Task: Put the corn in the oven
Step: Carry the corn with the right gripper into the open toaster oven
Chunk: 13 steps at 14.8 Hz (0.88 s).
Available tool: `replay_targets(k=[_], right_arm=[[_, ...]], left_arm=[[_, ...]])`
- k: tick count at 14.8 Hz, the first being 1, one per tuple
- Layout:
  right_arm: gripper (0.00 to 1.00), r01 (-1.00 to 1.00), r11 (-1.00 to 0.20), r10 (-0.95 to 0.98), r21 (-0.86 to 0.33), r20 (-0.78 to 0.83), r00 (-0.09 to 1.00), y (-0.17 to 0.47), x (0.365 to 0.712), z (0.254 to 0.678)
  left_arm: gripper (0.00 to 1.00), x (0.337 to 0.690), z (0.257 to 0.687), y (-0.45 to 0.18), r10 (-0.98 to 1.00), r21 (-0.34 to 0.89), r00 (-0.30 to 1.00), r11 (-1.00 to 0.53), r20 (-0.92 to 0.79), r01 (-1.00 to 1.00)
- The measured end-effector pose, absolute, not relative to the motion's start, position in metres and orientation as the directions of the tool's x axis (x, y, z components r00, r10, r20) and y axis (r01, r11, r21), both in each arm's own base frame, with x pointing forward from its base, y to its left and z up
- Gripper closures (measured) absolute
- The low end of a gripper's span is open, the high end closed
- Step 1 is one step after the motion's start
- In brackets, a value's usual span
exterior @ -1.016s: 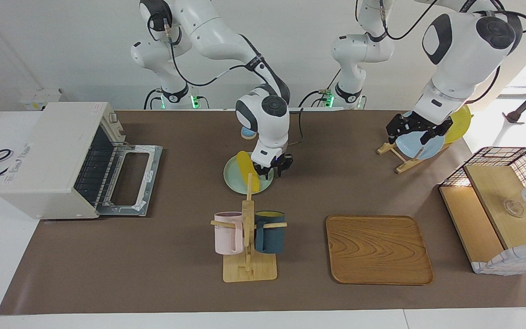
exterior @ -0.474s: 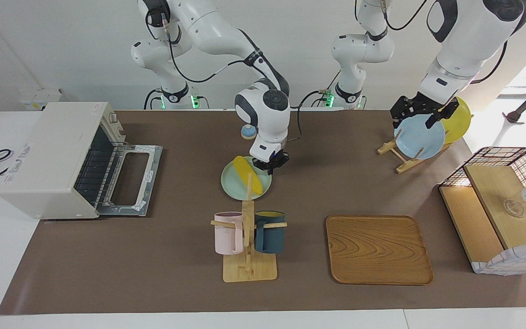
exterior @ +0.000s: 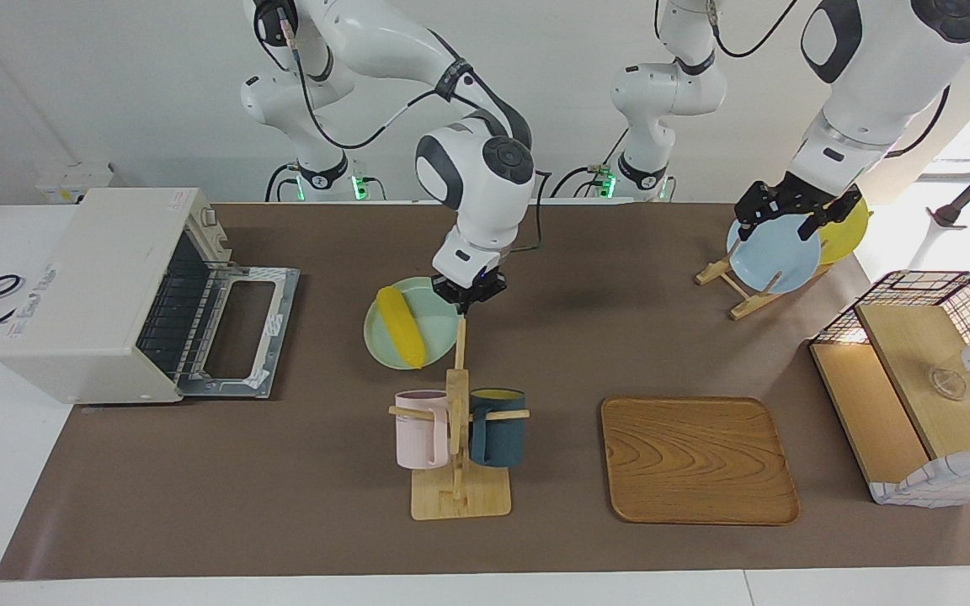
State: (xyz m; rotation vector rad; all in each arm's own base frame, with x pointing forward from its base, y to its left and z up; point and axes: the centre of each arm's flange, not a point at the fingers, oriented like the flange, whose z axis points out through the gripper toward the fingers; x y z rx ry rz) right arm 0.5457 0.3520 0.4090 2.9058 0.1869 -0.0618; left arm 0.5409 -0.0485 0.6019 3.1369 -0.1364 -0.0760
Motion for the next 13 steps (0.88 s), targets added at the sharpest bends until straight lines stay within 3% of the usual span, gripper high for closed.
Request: replay_targets(k=[5, 9, 13], right_arm=[[0.98, -0.108, -0.961, -0.128, 0.253, -0.065, 0.990, 0.222, 0.590, 0.427], [0.98, -0.248, -0.928, -0.284, 0.279, -0.097, 0.954, 0.139, 0.589, 0.415], [0.98, -0.270, -0.909, -0.320, 0.319, -0.116, 0.940, 0.095, 0.581, 0.404]], left_arm=[[0.00, 0.541, 0.602, -0.049, -0.126, 0.004, 0.991, -0.992, -0.048, -0.126], [0.00, 0.541, 0.602, -0.051, -0.133, 0.004, 0.990, -0.991, -0.048, -0.133], [0.00, 0.541, 0.602, -0.052, -0.135, 0.004, 0.990, -0.991, -0.047, -0.135]])
